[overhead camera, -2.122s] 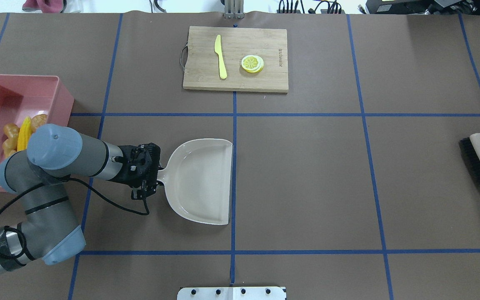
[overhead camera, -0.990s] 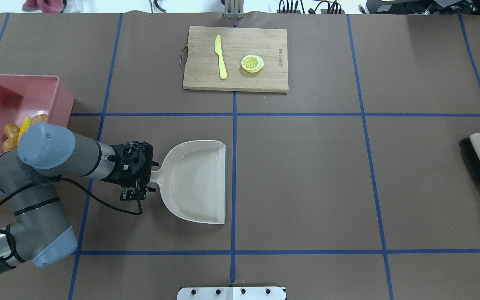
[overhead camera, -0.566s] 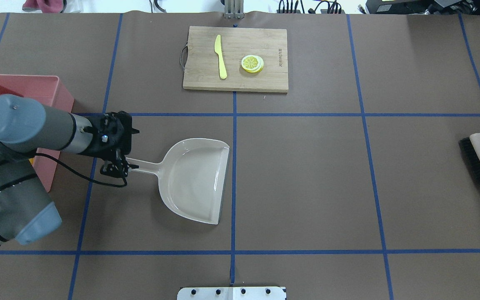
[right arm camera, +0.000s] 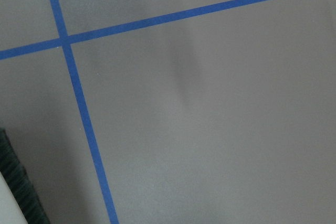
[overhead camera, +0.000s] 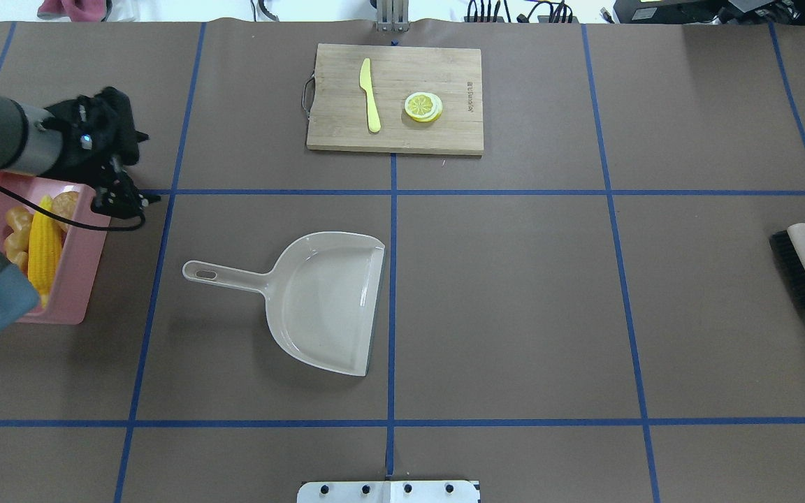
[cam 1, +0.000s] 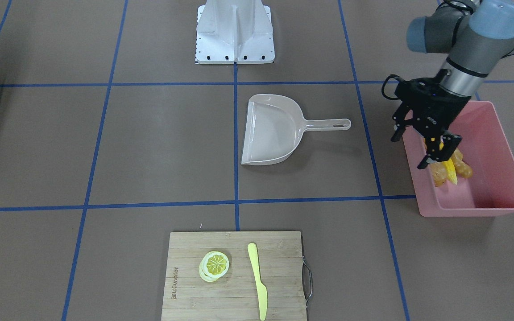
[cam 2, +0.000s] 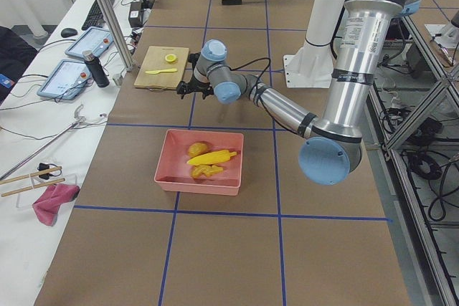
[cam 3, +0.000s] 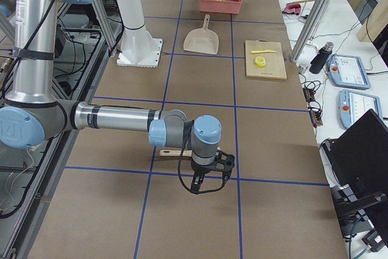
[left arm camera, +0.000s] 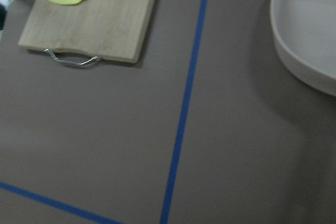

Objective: Sweep and dump trash into bin

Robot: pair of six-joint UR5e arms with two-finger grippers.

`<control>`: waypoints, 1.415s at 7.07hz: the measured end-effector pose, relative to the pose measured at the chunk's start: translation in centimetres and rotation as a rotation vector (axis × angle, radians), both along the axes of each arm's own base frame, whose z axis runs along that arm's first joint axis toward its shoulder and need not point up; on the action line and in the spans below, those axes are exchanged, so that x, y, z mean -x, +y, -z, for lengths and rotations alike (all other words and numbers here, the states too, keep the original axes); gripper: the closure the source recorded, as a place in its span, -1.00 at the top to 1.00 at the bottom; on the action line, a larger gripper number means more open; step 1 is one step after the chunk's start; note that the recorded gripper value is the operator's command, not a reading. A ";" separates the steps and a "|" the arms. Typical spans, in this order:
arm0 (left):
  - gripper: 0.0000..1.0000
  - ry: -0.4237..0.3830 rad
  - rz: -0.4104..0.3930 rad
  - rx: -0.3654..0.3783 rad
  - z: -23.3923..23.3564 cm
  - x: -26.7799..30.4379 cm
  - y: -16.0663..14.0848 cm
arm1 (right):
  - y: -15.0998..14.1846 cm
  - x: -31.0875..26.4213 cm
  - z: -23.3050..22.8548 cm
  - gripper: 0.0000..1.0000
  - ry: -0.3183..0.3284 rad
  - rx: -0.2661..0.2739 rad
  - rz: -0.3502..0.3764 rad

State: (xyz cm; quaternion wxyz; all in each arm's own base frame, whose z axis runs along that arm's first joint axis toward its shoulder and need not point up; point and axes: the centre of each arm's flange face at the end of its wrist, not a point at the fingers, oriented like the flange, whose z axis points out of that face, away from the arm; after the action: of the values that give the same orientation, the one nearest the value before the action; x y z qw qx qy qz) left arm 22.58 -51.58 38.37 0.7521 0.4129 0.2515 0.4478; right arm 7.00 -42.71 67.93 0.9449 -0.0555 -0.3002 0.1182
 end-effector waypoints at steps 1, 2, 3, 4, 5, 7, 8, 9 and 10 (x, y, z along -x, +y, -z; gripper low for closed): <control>0.97 -0.013 0.063 0.095 -2.3 3.2 -0.5 | 0.0 0.0 0.0 1.00 0.000 -0.001 0.000; 0.97 -0.002 0.120 0.241 -4.2 6.2 -0.8 | -0.1 0.0 0.1 1.00 0.000 -0.002 0.000; 0.97 0.025 0.155 0.427 -6.2 9.3 -1.0 | -0.3 0.0 0.3 1.00 -0.001 -0.006 0.000; 0.97 0.071 0.182 0.605 -8.3 13.0 -1.4 | -0.5 0.0 0.5 1.00 -0.001 -0.011 -0.001; 0.97 0.128 0.213 0.741 -10.6 16.7 -1.8 | -0.6 0.0 0.6 1.00 -0.002 -0.013 -0.001; 0.97 0.174 0.303 0.929 -14.1 22.3 -1.8 | -0.9 0.1 1.2 1.00 -0.007 -0.026 -0.001; 0.97 0.186 0.358 0.996 -15.3 25.1 -0.9 | -0.9 0.1 1.3 1.00 -0.009 -0.026 -0.001; 0.97 0.184 0.411 1.051 -17.2 27.4 1.1 | -0.9 0.1 1.1 1.00 -0.009 -0.022 -0.001; 0.97 0.162 0.454 1.105 -19.7 28.5 3.0 | -0.8 0.1 1.0 1.00 -0.009 -0.021 -0.001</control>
State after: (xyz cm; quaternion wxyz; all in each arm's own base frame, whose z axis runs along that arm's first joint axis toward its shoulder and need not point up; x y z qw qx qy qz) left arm -5.96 -48.63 58.10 0.9106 0.0373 0.4089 0.0460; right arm 6.92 -43.55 66.90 0.9440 -0.0461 -0.3058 0.1153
